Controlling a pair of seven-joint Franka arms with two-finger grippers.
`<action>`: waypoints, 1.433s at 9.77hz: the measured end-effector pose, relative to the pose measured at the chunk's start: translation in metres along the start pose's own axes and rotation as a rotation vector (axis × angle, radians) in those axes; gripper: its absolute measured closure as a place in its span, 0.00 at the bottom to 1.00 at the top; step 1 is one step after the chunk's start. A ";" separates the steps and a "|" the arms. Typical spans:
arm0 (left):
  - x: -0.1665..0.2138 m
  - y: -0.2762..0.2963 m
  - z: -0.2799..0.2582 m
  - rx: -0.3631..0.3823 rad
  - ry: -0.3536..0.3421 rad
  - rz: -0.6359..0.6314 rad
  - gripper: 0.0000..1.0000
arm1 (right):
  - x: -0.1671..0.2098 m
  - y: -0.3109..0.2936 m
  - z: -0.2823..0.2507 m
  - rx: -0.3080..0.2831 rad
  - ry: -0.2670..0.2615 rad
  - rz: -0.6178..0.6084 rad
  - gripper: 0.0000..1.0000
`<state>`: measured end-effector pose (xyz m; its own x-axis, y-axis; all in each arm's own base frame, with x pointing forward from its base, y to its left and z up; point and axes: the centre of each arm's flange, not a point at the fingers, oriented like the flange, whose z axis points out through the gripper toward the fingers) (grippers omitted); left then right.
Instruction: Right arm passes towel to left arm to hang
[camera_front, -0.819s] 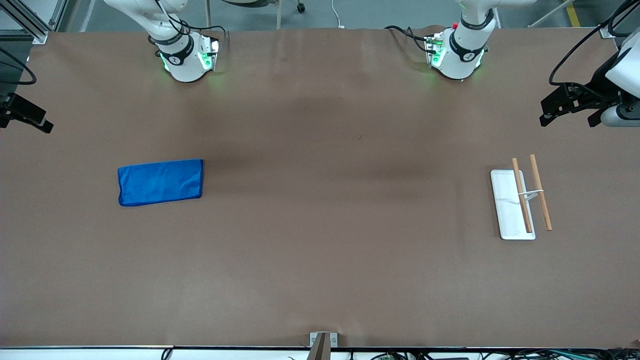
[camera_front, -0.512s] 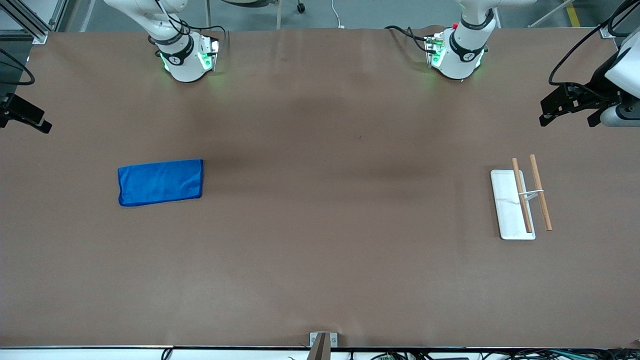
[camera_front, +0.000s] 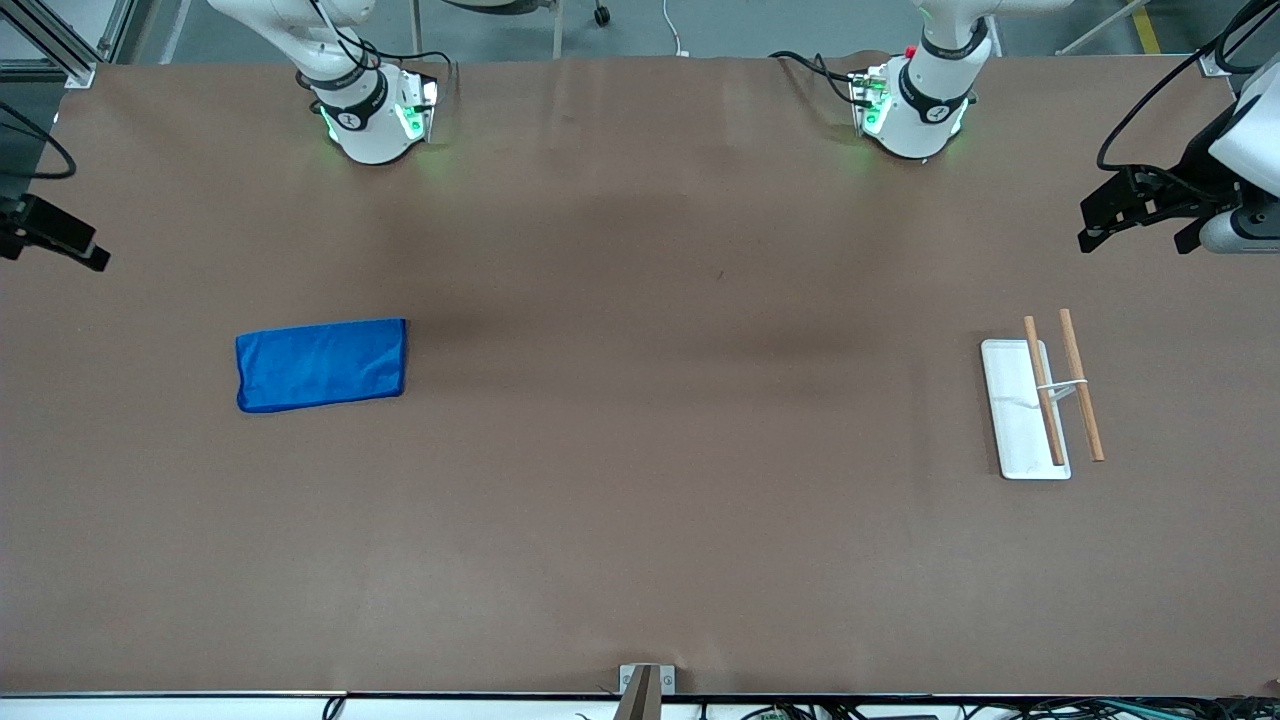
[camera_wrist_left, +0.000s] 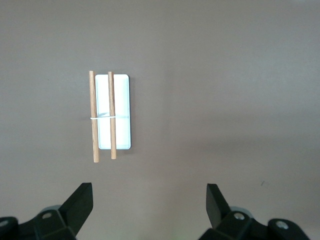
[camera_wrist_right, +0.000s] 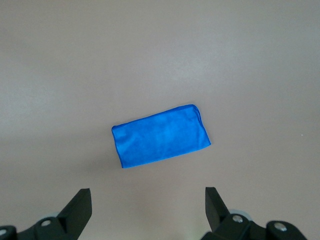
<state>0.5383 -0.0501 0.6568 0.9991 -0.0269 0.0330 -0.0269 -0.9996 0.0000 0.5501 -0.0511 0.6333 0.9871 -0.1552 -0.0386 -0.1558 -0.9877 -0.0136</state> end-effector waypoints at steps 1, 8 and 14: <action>0.000 0.000 0.000 0.000 0.000 0.001 0.00 | 0.007 -0.001 0.019 -0.002 -0.036 -0.002 0.00; 0.000 0.000 0.000 -0.002 -0.001 0.004 0.00 | 0.014 -0.003 0.269 -0.052 -0.078 -0.062 0.00; 0.011 0.008 0.015 -0.005 -0.019 0.017 0.00 | -0.002 0.022 0.416 -0.043 -0.049 -0.155 0.00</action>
<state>0.5501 -0.0580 0.6425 0.9989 -0.0437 0.0143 -0.0438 -0.9990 0.0045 0.5297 -0.0647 0.2175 0.9961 -0.0005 -0.0885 0.0012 -0.9998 0.0196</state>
